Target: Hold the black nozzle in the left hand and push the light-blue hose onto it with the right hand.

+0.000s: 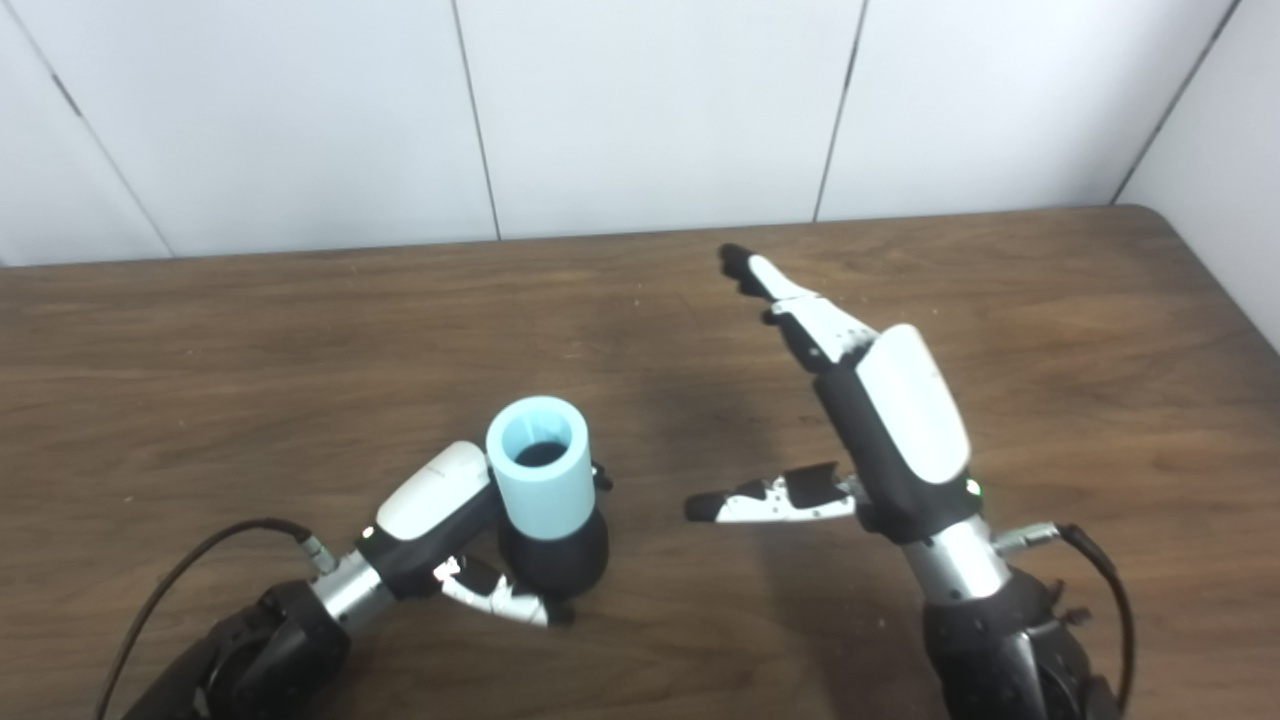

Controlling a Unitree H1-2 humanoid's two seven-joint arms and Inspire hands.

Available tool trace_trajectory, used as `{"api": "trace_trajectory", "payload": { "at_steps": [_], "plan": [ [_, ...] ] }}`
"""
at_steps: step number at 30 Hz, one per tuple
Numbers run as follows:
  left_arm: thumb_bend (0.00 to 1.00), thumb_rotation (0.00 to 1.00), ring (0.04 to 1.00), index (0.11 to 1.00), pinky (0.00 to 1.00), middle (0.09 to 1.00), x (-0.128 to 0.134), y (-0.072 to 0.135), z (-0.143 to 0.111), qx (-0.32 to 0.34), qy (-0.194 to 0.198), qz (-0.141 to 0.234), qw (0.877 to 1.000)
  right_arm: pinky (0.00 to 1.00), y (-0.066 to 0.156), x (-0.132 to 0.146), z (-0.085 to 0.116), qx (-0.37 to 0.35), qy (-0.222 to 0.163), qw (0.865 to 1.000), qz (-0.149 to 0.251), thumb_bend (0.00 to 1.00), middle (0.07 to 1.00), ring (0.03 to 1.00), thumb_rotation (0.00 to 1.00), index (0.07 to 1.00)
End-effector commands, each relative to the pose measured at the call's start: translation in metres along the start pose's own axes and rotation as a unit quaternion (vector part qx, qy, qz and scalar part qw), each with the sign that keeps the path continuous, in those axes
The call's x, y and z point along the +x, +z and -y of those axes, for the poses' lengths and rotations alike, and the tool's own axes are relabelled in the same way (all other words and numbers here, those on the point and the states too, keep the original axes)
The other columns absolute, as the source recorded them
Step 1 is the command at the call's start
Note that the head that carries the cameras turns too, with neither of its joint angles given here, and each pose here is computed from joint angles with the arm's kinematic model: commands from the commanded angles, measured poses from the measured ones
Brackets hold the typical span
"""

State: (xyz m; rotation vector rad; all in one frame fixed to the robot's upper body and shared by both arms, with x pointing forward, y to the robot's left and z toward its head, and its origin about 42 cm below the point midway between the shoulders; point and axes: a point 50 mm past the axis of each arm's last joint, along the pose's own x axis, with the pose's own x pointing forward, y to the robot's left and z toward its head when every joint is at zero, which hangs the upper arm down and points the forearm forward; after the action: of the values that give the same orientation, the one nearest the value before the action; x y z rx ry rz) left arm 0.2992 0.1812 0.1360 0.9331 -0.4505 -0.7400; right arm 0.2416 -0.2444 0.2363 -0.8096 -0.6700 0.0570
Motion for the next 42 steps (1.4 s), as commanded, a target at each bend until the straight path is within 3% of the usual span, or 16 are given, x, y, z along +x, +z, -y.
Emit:
{"api": "trace_trajectory", "payload": {
  "at_steps": [1, 6, 10, 14, 17, 20, 21, 25, 26, 27, 32, 35, 37, 39, 41, 42],
  "plan": [
    [0.85, 0.39, 0.843, 0.801, 0.85, 0.843, -0.010, -0.008, -0.001, 0.003, -0.021, -0.041, 0.999, 0.72, 0.002, 0.002, 0.010, -0.011, -0.021, 0.999, 0.028, 0.72, 0.878, 0.823, 0.24, 0.937],
    [0.89, 0.43, 0.930, 0.892, 0.91, 0.952, -0.012, -0.014, -0.002, 0.001, -0.021, -0.068, 0.997, 0.72, 0.000, 0.000, 0.011, -0.001, -0.023, 1.000, 0.019, 0.71, 0.878, 0.818, 0.19, 0.927],
    [0.95, 0.45, 0.994, 0.961, 0.98, 0.997, -0.011, -0.013, 0.003, -0.020, -0.045, -0.075, 0.996, 0.72, -0.003, 0.000, 0.009, 0.012, -0.022, 1.000, 0.015, 0.71, 0.874, 0.818, 0.18, 0.925],
    [1.00, 0.44, 1.000, 0.934, 1.00, 1.000, -0.010, -0.014, -0.005, -0.059, -0.050, -0.063, 0.995, 0.72, -0.010, 0.001, 0.006, 0.036, -0.023, 0.999, 0.005, 0.70, 0.867, 0.812, 0.16, 0.917],
    [1.00, 0.44, 1.000, 0.907, 1.00, 1.000, -0.010, -0.013, -0.016, -0.112, -0.008, -0.044, 0.993, 0.72, -0.017, 0.003, 0.002, 0.082, -0.034, 0.996, -0.028, 0.70, 0.869, 0.803, 0.16, 0.912],
    [1.00, 0.44, 1.000, 0.909, 1.00, 1.000, -0.015, -0.009, -0.027, -0.209, 0.063, -0.016, 0.976, 0.71, -0.018, 0.006, -0.001, 0.132, -0.044, 0.988, -0.061, 0.69, 0.871, 0.800, 0.18, 0.909],
    [1.00, 0.44, 1.000, 0.910, 1.00, 1.000, -0.017, -0.004, -0.032, -0.253, 0.096, 0.003, 0.963, 0.71, -0.017, 0.007, -0.001, 0.145, -0.046, 0.986, -0.068, 0.69, 0.872, 0.800, 0.18, 0.909],
    [1.00, 0.51, 1.000, 0.994, 1.00, 1.000, -0.029, 0.018, -0.057, -0.377, 0.253, 0.080, 0.887, 0.72, -0.010, 0.020, -0.004, 0.200, -0.056, 0.975, -0.080, 0.70, 0.876, 0.802, 0.22, 0.908],
    [1.00, 0.56, 1.000, 0.998, 1.00, 1.000, -0.034, 0.020, -0.061, -0.386, 0.275, 0.087, 0.876, 0.72, -0.009, 0.022, -0.006, 0.213, -0.058, 0.972, -0.082, 0.70, 0.878, 0.802, 0.24, 0.909],
    [1.00, 0.58, 1.000, 0.999, 1.00, 1.000, -0.040, 0.021, -0.066, -0.404, 0.303, 0.097, 0.857, 0.72, -0.007, 0.024, -0.010, 0.243, -0.060, 0.964, -0.092, 0.70, 0.879, 0.803, 0.24, 0.909],
    [1.00, 0.61, 1.000, 1.000, 1.00, 1.000, -0.049, 0.024, -0.067, -0.469, 0.377, 0.112, 0.791, 0.70, 0.001, 0.016, -0.027, 0.327, -0.058, 0.933, -0.141, 0.68, 0.880, 0.804, 0.22, 0.910],
    [1.00, 0.64, 1.000, 1.000, 1.00, 1.000, -0.046, 0.023, -0.057, -0.492, 0.412, 0.096, 0.761, 0.71, -0.002, 0.007, -0.034, 0.352, -0.056, 0.921, -0.158, 0.67, 0.884, 0.808, 0.24, 0.918],
    [0.99, 0.68, 1.000, 1.000, 1.00, 1.000, -0.042, 0.022, -0.049, -0.504, 0.433, 0.079, 0.743, 0.73, -0.006, 0.004, -0.040, 0.379, -0.059, 0.909, -0.163, 0.67, 0.888, 0.811, 0.26, 0.928],
    [0.96, 0.73, 1.000, 1.000, 1.00, 1.000, -0.040, 0.023, -0.043, -0.503, 0.451, 0.056, 0.735, 0.76, -0.011, 0.002, -0.049, 0.411, -0.060, 0.894, -0.166, 0.66, 0.898, 0.833, 0.27, 0.945],
    [0.92, 0.81, 1.000, 1.000, 1.00, 1.000, -0.043, 0.024, -0.039, -0.474, 0.462, 0.020, 0.749, 0.81, -0.016, 0.001, -0.057, 0.436, -0.057, 0.881, -0.172, 0.63, 0.921, 0.866, 0.30, 0.966],
    [0.91, 0.84, 1.000, 1.000, 1.00, 1.000, -0.047, 0.024, -0.036, -0.444, 0.462, -0.006, 0.768, 0.83, -0.019, 0.001, -0.062, 0.444, -0.055, 0.877, -0.174, 0.63, 0.928, 0.878, 0.33, 0.972]
  ]
}}
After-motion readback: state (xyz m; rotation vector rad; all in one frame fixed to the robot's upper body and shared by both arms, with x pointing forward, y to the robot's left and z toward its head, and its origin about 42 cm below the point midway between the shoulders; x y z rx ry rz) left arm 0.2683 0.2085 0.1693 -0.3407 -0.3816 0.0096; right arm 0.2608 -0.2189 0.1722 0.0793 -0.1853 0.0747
